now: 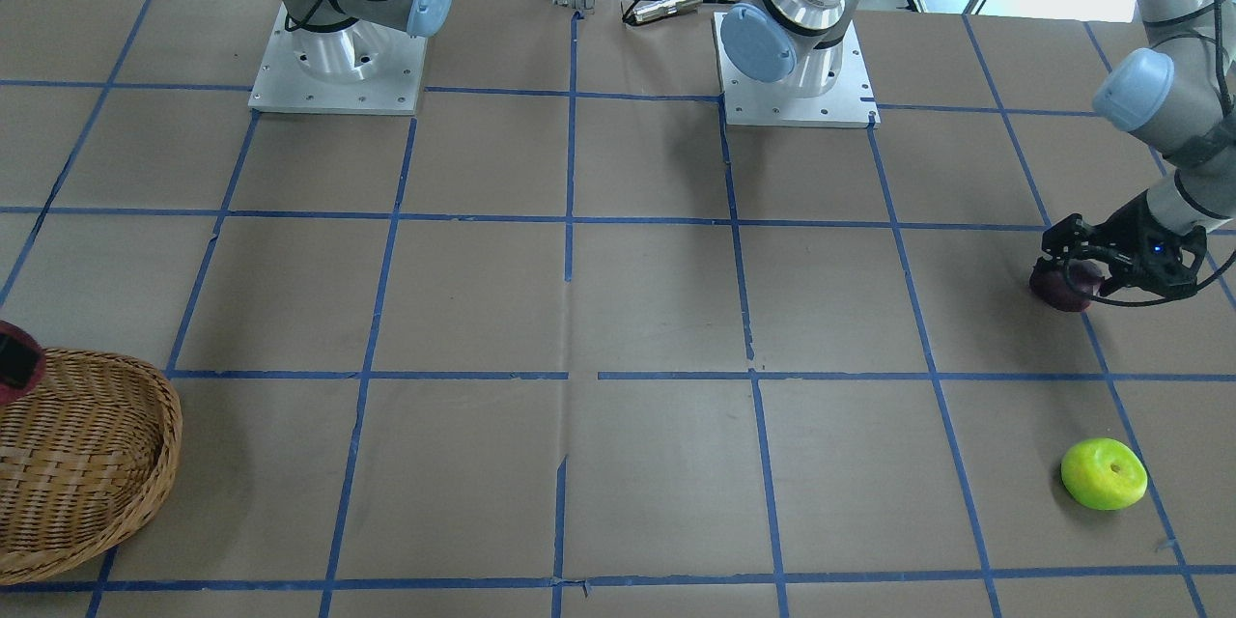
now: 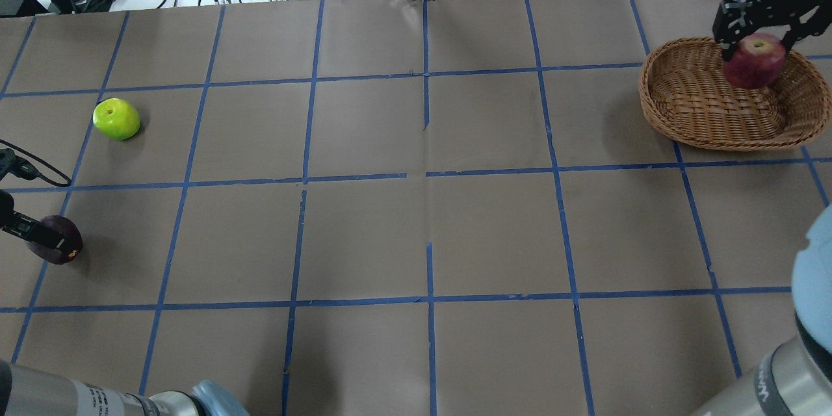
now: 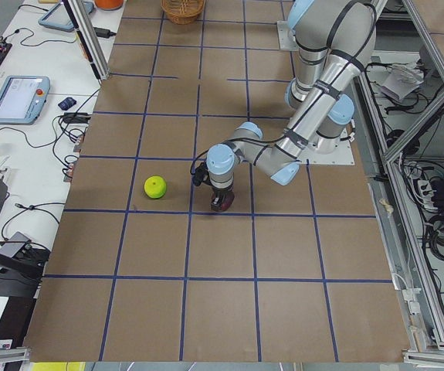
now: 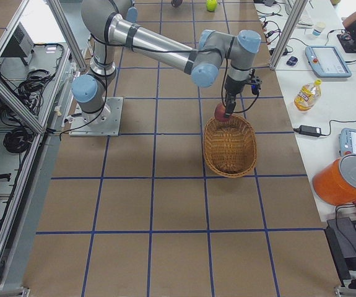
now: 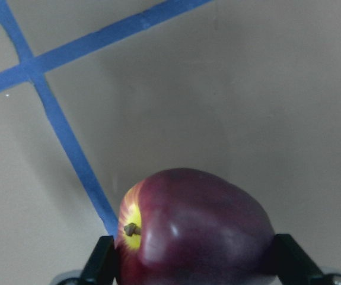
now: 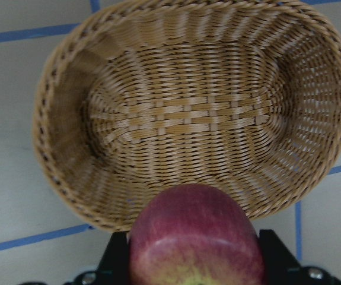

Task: Put all apples into basket
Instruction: 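Carry red-yellow apple into basket with right while left grasps dark apple, then release dark apple at table center with left while right withdraws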

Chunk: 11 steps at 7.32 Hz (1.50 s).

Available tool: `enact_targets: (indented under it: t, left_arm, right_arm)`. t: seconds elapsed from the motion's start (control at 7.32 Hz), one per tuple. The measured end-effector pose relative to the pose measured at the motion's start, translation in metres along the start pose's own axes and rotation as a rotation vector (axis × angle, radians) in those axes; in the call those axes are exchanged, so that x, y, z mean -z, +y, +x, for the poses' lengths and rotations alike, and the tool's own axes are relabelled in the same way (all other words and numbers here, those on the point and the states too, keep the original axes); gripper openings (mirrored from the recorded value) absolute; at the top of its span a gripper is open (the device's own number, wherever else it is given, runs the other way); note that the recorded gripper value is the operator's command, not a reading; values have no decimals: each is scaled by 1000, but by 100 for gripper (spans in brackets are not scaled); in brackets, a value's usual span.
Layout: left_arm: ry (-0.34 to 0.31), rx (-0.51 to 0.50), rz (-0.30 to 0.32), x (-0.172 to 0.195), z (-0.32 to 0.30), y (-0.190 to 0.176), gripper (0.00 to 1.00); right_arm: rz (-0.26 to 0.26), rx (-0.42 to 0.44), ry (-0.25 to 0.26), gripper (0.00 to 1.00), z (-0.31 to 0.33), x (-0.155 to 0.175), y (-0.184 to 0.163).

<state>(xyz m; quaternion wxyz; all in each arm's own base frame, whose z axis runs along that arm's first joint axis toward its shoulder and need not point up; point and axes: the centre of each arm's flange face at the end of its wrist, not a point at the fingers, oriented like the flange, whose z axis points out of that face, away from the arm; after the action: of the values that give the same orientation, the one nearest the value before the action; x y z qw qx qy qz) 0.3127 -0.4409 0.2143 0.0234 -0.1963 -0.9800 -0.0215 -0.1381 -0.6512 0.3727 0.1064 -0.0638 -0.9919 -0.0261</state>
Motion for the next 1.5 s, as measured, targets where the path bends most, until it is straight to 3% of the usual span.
enact_targets:
  t: [0.27,0.41,0.55,0.68,0.82,1.09,1.5]
  left_arm:
    - [-16,2,-8,34,13,-4,0]
    - [-30,5,2,52,32,-23,0]
    - [-45,9,19,66,69,-61,0]
    - [-51,30,41,74,120,-108,0]
    - [-34,80,65,75,180,-153,0]
    - [44,257,113,64,297,-220,0]
    - [84,368,161,48,460,-279,0]
  right_arm:
    - [15,25,36,0,56,-62,-24]
    - [39,32,48,0,73,-95,-38]
    - [54,37,53,0,79,-119,-47]
    - [53,28,49,13,80,-132,-50]
    - [44,4,42,99,79,-141,-51]
    - [41,-26,21,100,77,-145,-52]
    - [-3,-3,-33,100,64,-118,-42]
